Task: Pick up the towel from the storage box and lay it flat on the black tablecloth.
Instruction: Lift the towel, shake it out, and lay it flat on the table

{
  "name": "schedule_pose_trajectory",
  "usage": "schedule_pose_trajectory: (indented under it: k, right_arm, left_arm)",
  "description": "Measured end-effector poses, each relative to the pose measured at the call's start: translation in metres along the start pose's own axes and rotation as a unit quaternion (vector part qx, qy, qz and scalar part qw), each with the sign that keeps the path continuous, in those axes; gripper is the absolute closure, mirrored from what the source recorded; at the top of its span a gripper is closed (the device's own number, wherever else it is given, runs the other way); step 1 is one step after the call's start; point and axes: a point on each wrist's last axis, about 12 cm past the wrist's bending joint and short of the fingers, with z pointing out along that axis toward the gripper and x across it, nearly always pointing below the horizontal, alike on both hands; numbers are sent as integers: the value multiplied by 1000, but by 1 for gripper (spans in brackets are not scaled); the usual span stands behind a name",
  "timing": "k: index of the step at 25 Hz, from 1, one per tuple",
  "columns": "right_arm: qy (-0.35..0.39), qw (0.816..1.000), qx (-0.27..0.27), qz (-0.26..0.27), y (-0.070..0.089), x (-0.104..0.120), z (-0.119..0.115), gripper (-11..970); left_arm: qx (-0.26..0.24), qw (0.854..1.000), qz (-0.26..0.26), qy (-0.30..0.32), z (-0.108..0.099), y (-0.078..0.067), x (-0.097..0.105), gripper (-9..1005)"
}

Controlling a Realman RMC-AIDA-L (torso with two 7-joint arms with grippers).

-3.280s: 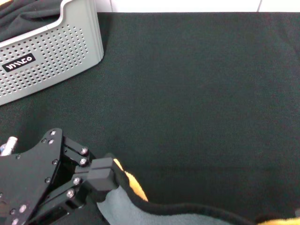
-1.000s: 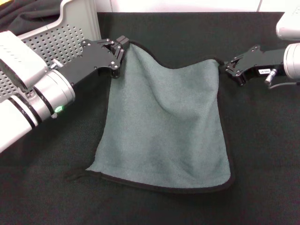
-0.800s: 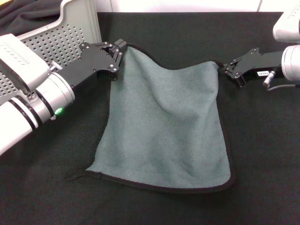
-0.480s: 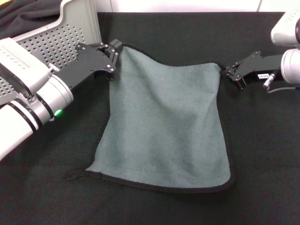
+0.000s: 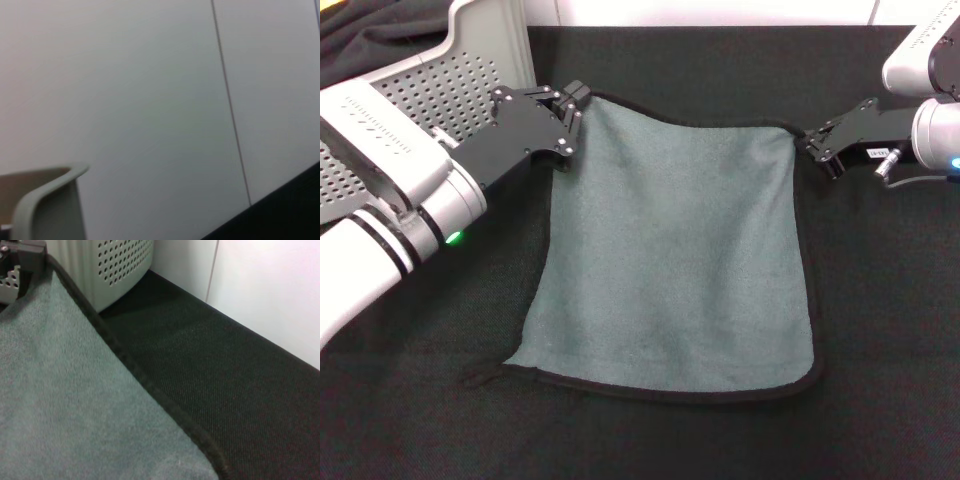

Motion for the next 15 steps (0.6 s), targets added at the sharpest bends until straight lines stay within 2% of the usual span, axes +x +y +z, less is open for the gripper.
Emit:
schedule_pose_trajectory:
  k: [7, 15]
  right_arm:
    - [1, 1000, 5, -13, 2, -6, 6, 954]
    - [7, 1000, 18, -18, 1, -6, 9, 952]
  left_arm:
    - [11, 999, 47, 7, 7, -6, 1, 963]
    - [-9, 996, 80, 27, 8, -2, 5, 962]
